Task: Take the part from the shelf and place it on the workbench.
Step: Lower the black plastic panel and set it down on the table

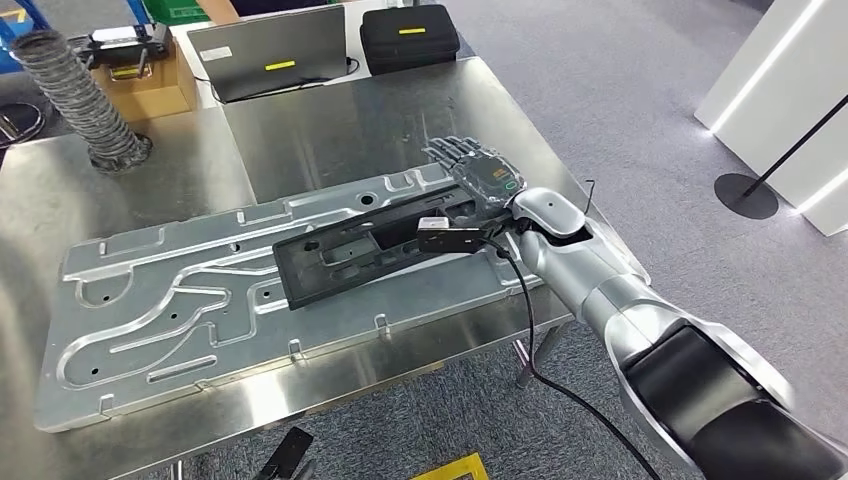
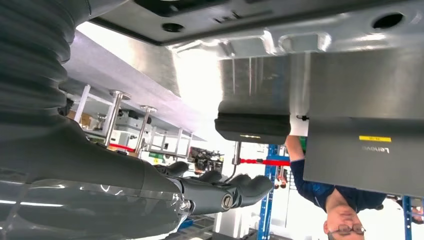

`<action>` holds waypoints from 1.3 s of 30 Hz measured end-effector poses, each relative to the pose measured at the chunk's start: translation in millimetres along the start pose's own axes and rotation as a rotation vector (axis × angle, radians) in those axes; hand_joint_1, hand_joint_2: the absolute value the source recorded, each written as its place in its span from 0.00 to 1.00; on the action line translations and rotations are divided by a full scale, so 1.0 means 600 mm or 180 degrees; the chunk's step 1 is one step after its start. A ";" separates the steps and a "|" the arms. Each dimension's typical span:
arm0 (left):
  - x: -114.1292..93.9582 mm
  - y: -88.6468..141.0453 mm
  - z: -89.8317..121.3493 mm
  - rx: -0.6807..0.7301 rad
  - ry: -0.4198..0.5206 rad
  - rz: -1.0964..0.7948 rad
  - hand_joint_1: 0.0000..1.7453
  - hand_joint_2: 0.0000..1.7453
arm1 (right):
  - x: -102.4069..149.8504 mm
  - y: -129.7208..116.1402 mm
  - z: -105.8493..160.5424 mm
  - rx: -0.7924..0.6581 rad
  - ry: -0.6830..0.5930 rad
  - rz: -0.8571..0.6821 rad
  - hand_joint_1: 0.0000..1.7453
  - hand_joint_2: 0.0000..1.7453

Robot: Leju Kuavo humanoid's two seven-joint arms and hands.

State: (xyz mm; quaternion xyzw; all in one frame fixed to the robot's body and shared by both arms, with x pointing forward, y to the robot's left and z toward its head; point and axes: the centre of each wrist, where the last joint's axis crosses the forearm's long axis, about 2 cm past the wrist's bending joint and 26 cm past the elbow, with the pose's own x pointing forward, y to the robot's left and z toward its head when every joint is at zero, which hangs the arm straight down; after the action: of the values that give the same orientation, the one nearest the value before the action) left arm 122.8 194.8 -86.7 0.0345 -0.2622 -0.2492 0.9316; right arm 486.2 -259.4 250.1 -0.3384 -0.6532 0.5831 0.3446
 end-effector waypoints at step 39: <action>-0.014 -0.001 0.003 -0.0046 0.0028 0.0160 0.00 0.00 | -0.219 -0.140 0.130 -0.0446 0.0759 0.0117 0.00 1.00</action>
State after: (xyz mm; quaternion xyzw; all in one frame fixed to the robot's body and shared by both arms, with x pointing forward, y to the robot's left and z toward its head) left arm 115.4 198.5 -89.5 0.0223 -0.2571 -0.2274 0.9390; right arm 486.9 -419.2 319.9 -0.4405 -0.6404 0.4980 0.3846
